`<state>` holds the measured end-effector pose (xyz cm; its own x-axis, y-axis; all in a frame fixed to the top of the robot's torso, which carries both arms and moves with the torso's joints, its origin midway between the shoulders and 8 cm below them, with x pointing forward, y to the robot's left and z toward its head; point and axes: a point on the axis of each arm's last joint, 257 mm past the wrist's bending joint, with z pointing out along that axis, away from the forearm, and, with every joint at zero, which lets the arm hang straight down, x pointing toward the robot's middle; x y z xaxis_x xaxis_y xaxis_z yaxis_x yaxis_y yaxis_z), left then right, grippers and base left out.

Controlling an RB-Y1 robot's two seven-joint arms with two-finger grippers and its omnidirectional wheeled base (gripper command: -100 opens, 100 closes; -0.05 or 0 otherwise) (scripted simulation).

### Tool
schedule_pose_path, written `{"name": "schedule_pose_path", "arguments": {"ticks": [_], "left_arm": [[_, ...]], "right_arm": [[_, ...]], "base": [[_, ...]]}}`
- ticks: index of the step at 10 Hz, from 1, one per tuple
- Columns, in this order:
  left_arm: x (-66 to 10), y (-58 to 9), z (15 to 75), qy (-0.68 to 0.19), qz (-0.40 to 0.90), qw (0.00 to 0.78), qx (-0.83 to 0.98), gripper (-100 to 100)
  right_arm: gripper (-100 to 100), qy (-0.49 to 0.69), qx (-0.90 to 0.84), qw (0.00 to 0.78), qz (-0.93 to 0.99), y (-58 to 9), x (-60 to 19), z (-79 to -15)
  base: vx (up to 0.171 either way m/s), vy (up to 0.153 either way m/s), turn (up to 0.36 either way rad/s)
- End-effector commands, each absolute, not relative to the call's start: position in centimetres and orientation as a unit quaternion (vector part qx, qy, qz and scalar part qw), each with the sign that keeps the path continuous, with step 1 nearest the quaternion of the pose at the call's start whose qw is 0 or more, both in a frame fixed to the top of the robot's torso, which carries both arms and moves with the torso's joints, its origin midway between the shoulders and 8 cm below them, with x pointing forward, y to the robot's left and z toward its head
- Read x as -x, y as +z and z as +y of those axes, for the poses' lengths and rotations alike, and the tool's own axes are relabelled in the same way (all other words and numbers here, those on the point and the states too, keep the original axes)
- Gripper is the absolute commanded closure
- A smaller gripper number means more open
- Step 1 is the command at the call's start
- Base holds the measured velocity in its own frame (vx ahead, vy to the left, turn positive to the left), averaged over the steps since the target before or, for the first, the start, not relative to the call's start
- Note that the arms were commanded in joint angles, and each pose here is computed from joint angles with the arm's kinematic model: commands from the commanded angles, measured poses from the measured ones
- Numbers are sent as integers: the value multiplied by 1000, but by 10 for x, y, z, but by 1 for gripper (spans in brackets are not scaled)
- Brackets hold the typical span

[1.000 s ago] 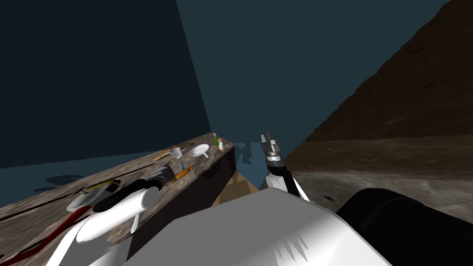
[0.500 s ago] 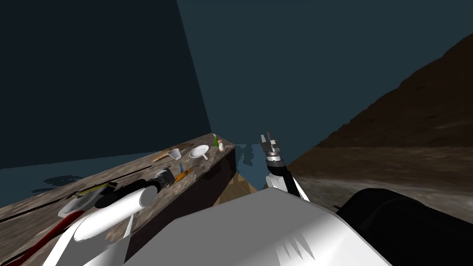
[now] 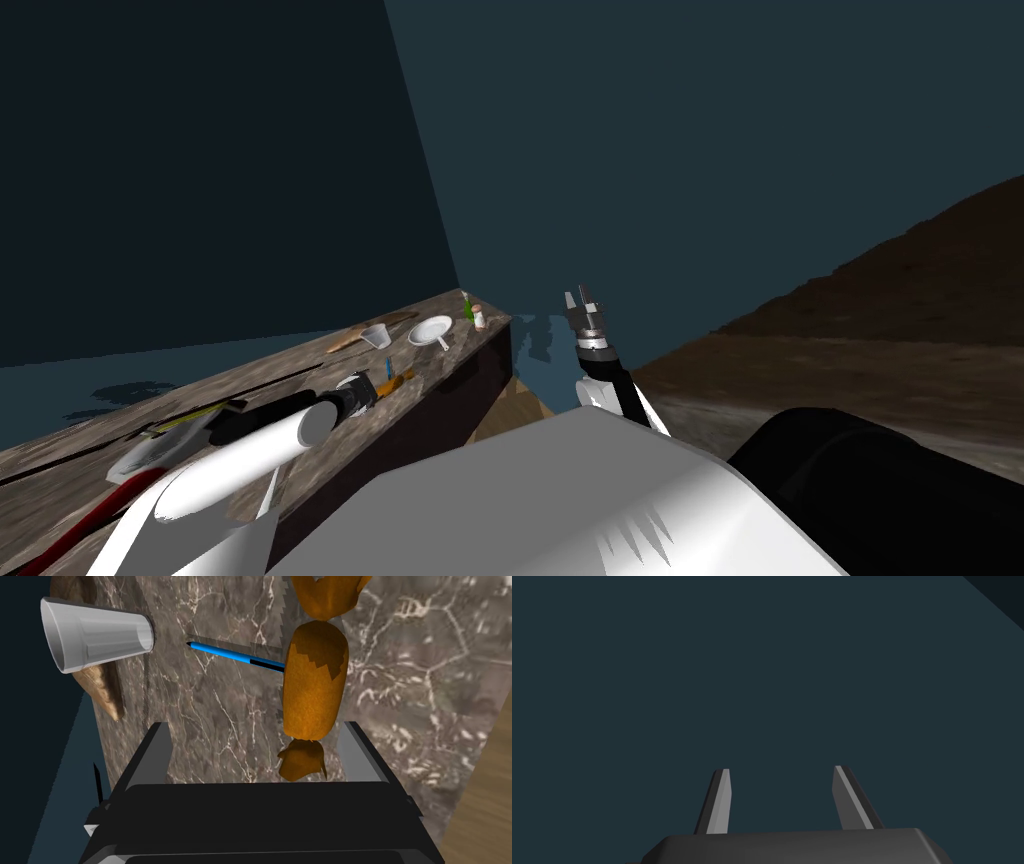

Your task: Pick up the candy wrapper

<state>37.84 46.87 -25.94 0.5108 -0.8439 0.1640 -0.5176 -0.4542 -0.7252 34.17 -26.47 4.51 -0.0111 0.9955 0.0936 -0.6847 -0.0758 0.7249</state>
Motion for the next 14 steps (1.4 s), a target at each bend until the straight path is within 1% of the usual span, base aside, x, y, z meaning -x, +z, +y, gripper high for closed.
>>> {"name": "schedule_pose_path", "arguments": {"ticks": [1,8,10,11,12,14], "left_arm": [[-374,-268,468,-253,418,297,821,-100],[-339,-304,470,-195,398,219,869,-100],[-337,-307,470,-193,398,217,870,-100],[-337,-308,470,-192,397,215,871,0],[-341,-315,471,-193,398,215,871,-100],[-345,-325,472,-193,398,216,871,-100]], "right_arm": [[0,665,-309,632,251,45,-342,-265],[0,665,-309,632,251,45,-342,-265],[0,665,-309,632,251,45,-342,-265],[0,665,-309,632,251,45,-342,-265],[0,665,-309,632,251,45,-342,-265],[0,665,-309,632,251,45,-342,-265]], "base": [[58,-4,20],[71,-7,29],[37,4,9],[0,0,0],[12,5,6],[15,9,4]]}}
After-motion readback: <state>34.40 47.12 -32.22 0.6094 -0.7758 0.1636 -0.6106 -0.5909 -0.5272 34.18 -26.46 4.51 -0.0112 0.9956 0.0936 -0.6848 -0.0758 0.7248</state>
